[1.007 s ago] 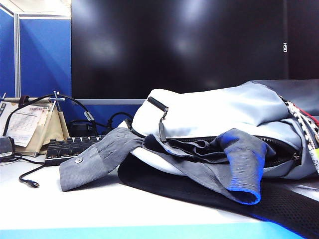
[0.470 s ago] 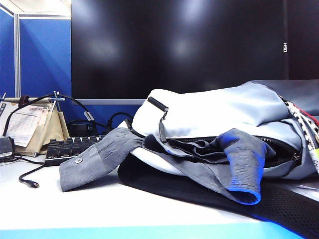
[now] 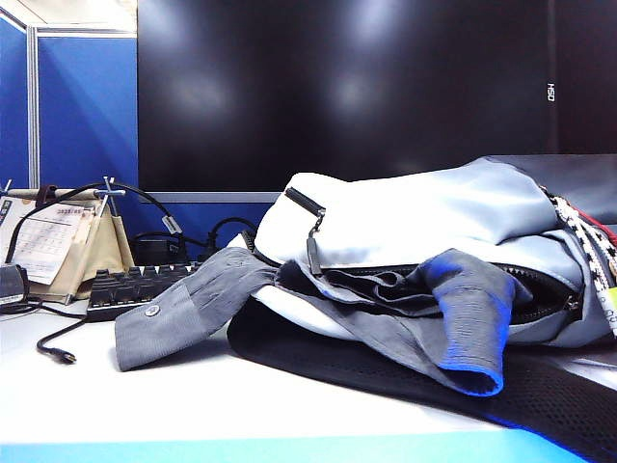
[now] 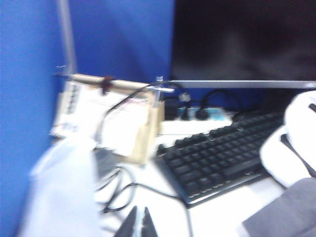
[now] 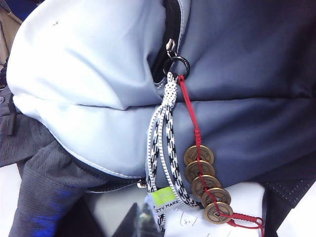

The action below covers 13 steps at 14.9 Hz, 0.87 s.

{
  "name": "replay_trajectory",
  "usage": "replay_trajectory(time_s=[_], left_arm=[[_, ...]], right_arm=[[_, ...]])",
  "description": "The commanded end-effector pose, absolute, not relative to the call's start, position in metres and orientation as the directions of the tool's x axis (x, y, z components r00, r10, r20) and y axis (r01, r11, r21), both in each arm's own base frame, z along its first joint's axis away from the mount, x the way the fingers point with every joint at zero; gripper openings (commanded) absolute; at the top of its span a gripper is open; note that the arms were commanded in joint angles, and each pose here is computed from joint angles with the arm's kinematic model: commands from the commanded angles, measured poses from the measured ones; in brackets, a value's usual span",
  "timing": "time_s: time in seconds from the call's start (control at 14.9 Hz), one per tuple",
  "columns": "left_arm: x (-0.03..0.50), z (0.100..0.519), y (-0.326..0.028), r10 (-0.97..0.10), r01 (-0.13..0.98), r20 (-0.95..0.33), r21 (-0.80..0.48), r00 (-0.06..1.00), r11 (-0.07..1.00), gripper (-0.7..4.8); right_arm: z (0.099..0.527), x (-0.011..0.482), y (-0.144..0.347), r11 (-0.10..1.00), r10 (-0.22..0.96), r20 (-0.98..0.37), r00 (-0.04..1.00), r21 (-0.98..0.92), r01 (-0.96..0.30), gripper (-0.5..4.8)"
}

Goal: Put the gray clothes into the backpack.

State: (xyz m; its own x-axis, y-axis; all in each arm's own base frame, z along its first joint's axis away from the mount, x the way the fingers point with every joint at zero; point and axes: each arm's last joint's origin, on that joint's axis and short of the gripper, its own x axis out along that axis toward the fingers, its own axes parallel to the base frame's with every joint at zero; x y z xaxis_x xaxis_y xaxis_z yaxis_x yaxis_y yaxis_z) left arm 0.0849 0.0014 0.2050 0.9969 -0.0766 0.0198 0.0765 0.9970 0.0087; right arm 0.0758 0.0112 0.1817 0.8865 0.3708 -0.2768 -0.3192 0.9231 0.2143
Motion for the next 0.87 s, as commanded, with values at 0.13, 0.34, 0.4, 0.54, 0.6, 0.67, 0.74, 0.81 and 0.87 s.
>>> replay_trajectory(time_s=[0.13,0.34,0.4,0.54,0.6,0.67,0.74,0.81,0.87], left_arm=[[0.092,0.187,0.001,-0.103,0.105,0.053,-0.026,0.993,0.994,-0.06],[0.095,0.176,0.001,-0.09,0.091,0.036,-0.029,0.995,0.995,-0.06],[0.096,0.173,0.001,-0.089,0.09,0.032,-0.03,0.996,0.995,-0.05],[0.097,0.17,0.002,-0.071,0.072,0.043,-0.036,0.997,0.997,-0.06],[0.097,0.171,0.002,-0.063,0.065,0.053,-0.035,0.997,0.997,-0.06],[0.097,0.171,0.003,-0.041,0.043,0.059,-0.035,0.997,0.998,-0.06],[0.097,0.172,0.004,-0.021,0.024,0.064,-0.035,0.998,0.999,-0.05],[0.097,0.172,0.004,-0.021,0.023,0.066,-0.03,0.998,0.999,-0.06],[0.097,0.172,0.003,-0.022,0.024,0.066,-0.028,0.998,0.999,-0.05]], right_arm=[[0.184,0.076,0.011,0.921,0.376,-0.262,0.889,0.213,-0.327,-0.06],[0.184,0.076,0.011,0.921,0.376,-0.262,0.889,0.213,-0.327,-0.06],[0.184,0.076,0.011,0.921,0.376,-0.262,0.889,0.213,-0.327,-0.06],[0.184,0.076,0.011,0.921,0.376,-0.262,0.889,0.213,-0.327,-0.06],[0.184,0.076,0.011,0.921,0.376,-0.262,0.889,0.213,-0.327,-0.06],[0.184,0.076,0.011,0.921,0.376,-0.262,0.889,0.213,-0.327,-0.06],[0.184,0.076,0.011,0.921,0.376,-0.262,0.889,0.213,-0.327,-0.06],[0.184,0.076,0.011,0.921,0.376,-0.262,0.889,0.213,-0.327,-0.06],[0.184,0.076,0.011,0.921,0.376,-0.262,0.889,0.213,-0.327,-0.06]])
